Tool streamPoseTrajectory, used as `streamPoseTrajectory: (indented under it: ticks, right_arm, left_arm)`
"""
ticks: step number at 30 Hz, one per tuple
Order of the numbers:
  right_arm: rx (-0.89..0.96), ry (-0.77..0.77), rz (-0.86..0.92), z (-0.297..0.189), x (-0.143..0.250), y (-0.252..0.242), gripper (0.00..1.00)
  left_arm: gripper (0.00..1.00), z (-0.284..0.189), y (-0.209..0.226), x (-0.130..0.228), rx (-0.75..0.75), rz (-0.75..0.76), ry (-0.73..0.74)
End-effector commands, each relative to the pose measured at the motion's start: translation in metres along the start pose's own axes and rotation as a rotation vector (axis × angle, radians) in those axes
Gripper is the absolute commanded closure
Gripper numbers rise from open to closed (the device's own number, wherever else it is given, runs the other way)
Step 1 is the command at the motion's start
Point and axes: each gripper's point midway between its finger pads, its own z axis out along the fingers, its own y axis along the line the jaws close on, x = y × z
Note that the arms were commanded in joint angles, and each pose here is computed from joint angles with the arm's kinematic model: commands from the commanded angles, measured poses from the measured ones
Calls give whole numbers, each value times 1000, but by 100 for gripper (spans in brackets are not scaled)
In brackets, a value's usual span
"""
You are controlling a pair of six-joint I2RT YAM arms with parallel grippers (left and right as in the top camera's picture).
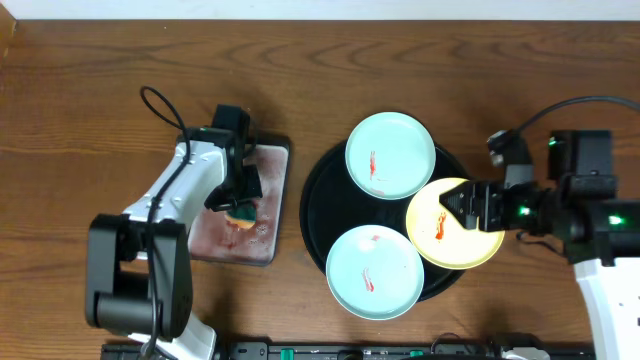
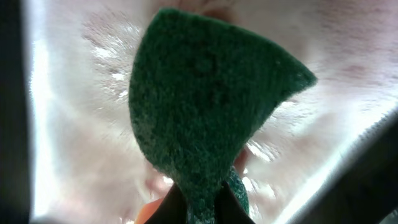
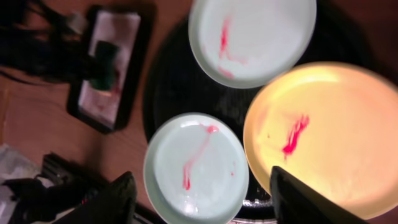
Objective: Clean dirty plates on tray and stack at the side
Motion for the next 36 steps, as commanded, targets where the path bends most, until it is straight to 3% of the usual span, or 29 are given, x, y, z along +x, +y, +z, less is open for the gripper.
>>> streamPoseTrajectory:
  ticks: [1,6,12,21,22,25,26,32,36]
  right_arm:
    - [115,100,66,26,31,-21,36]
    - [120,174,66,57,58,-23,48]
    - [149,354,150,92,108,-30,53]
    - [239,469,207,141,152,-63,69]
    - [238,470,207,144,152,-64,71]
    - [231,455,202,155,148,-67,96]
    - [225,441,196,158,145,-67,99]
    - [169,278,134,174,105,-59,99]
    - [274,159,89,176,80,-78,99]
  left_arm:
    - [93,-45,0,-20,20,11,-130]
    - [93,-82,0,-16,63,10,-220]
    - [92,-121,-19,4,237,33,-263]
    - [93,-127,-16,24,249,35,-221]
    - [92,-127,-16,25,248,35,-218]
    - [92,-127,-16,25,248,35,-218]
    - [92,-127,-16,25,248,35,-219]
    - [93,-127,-16,25,248,34,-217]
    - [93,-128,-19,26,264,37,-212]
